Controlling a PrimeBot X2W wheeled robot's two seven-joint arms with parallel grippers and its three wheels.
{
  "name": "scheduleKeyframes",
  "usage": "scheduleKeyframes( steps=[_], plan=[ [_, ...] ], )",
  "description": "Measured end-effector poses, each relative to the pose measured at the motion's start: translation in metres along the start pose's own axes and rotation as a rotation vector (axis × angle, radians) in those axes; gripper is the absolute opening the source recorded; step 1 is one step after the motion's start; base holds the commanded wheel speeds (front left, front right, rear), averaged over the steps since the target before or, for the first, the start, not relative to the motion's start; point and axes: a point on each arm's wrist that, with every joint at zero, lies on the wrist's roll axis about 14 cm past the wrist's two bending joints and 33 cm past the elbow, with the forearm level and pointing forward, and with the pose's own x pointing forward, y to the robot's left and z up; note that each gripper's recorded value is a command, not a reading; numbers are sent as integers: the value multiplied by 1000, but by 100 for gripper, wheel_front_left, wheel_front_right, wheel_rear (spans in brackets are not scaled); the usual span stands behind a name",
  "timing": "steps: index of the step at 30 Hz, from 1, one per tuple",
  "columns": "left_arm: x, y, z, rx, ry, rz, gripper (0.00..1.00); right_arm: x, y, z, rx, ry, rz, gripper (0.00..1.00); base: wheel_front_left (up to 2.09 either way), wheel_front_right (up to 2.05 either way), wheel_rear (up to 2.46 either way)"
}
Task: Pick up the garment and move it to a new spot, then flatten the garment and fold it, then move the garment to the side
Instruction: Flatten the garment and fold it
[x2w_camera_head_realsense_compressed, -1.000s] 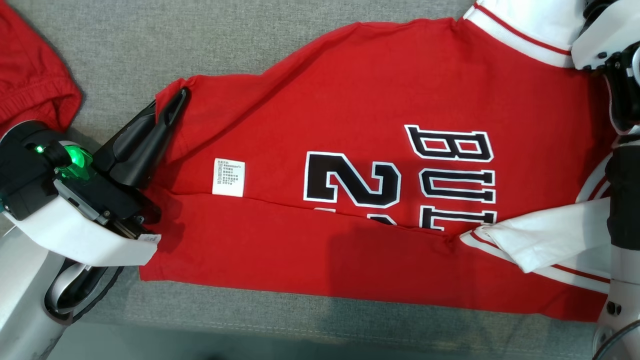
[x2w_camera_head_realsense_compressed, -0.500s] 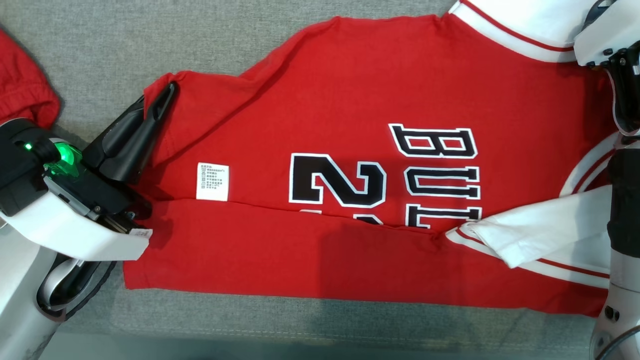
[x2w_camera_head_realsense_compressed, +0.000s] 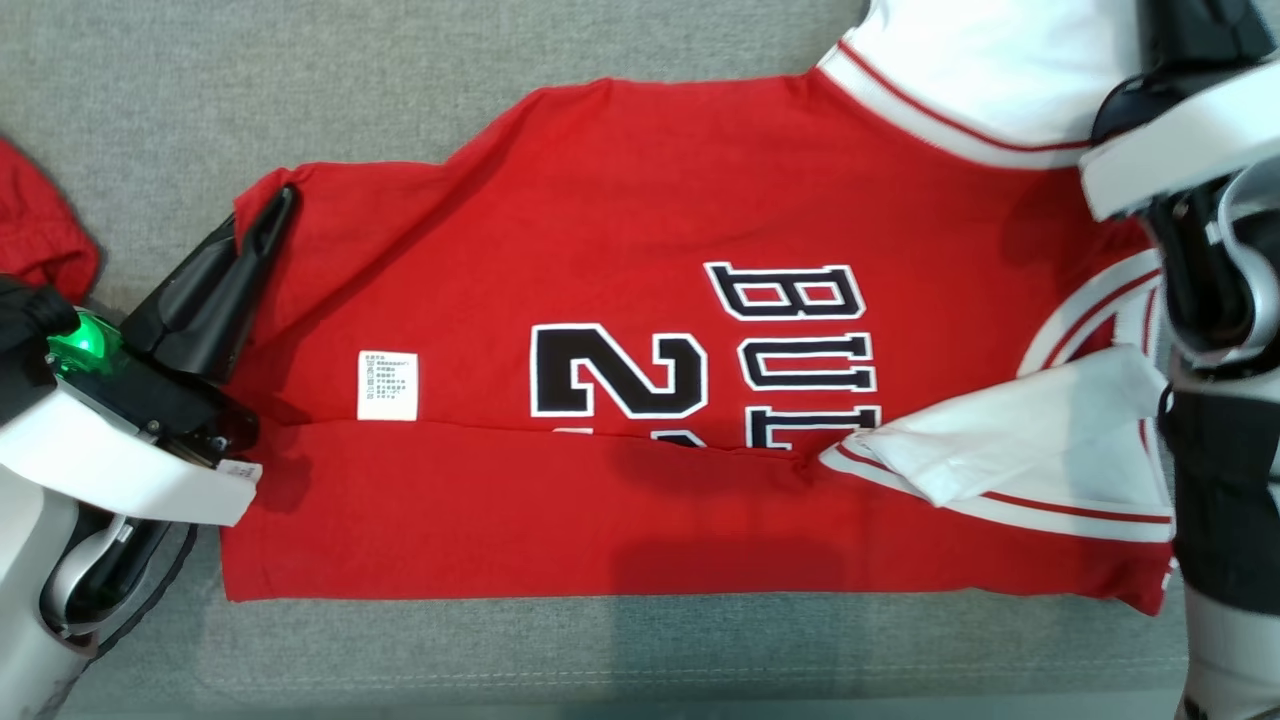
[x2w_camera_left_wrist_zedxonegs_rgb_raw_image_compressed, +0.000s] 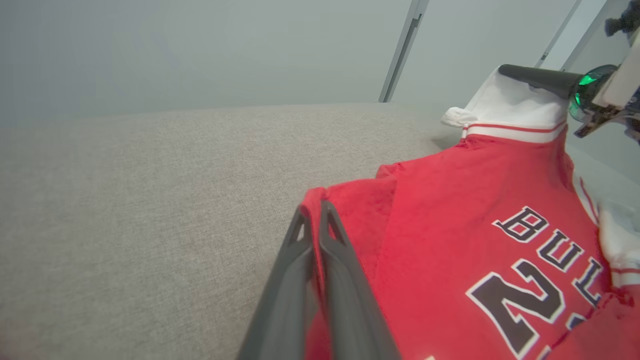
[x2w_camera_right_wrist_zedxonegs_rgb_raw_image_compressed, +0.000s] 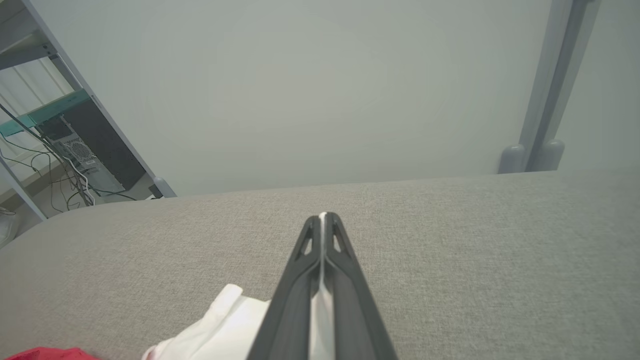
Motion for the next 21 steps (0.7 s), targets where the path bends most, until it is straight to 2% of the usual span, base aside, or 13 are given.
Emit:
scheduleKeyframes(
  steps=[4, 9, 14, 21],
  plan=[
    [-1, -1, 6, 11, -6, -1, 0, -31, 2, 15, 30, -38, 2, 0, 0, 0, 0],
    [-7, -2, 2, 26, 24, -1, 0, -67, 4, 14, 63, -25, -4, 0, 0, 0, 0],
    [-22, -15, -5, 18, 57, -15, 0, -120, 11, -29, 132, 109, -25, 0, 0, 0, 0],
    [-48, -26, -26, -6, 135, -7, 0, -132, 13, -42, 158, 129, -41, 0, 0, 0, 0]
  ],
)
